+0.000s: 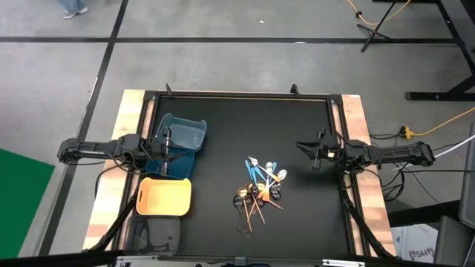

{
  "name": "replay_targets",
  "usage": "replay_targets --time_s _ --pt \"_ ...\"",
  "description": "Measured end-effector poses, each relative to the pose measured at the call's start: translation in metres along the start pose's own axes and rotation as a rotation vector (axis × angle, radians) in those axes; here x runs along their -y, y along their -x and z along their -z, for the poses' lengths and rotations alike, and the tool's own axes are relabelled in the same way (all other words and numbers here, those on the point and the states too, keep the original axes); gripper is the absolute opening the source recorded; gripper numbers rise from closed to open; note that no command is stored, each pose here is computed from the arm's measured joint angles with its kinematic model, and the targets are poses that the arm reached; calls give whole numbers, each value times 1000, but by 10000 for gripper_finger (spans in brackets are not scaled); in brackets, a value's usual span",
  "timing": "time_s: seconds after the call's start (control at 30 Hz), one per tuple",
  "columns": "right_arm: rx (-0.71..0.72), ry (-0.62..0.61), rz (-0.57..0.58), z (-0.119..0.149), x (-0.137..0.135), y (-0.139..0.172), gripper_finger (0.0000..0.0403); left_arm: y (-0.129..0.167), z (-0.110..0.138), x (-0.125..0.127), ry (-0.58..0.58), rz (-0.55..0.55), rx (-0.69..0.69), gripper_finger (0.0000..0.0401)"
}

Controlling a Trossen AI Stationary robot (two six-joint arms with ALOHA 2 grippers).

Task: Sort silverware by color (type)
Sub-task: Put the orange spoon into the light green bin

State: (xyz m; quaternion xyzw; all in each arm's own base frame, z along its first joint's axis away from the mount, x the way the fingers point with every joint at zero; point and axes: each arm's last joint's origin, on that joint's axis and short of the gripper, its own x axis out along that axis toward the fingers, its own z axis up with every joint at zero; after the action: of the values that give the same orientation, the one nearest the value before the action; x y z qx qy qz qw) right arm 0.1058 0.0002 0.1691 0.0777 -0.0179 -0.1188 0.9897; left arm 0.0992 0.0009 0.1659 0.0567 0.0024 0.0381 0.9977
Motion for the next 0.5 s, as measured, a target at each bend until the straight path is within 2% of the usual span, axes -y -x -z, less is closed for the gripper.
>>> replay_targets --time_s 0.2,0.33,0.5 --pt "87 -98 -25 -10 -2 1 142 0 0 0 6 0 0 60" --pt "126 -122 -89 -32 -6 1 153 0 0 0 7 0 4 60" --pt "123 -86 -84 -68 -15 -8 153 0 -4 0 11 -5 42 60"
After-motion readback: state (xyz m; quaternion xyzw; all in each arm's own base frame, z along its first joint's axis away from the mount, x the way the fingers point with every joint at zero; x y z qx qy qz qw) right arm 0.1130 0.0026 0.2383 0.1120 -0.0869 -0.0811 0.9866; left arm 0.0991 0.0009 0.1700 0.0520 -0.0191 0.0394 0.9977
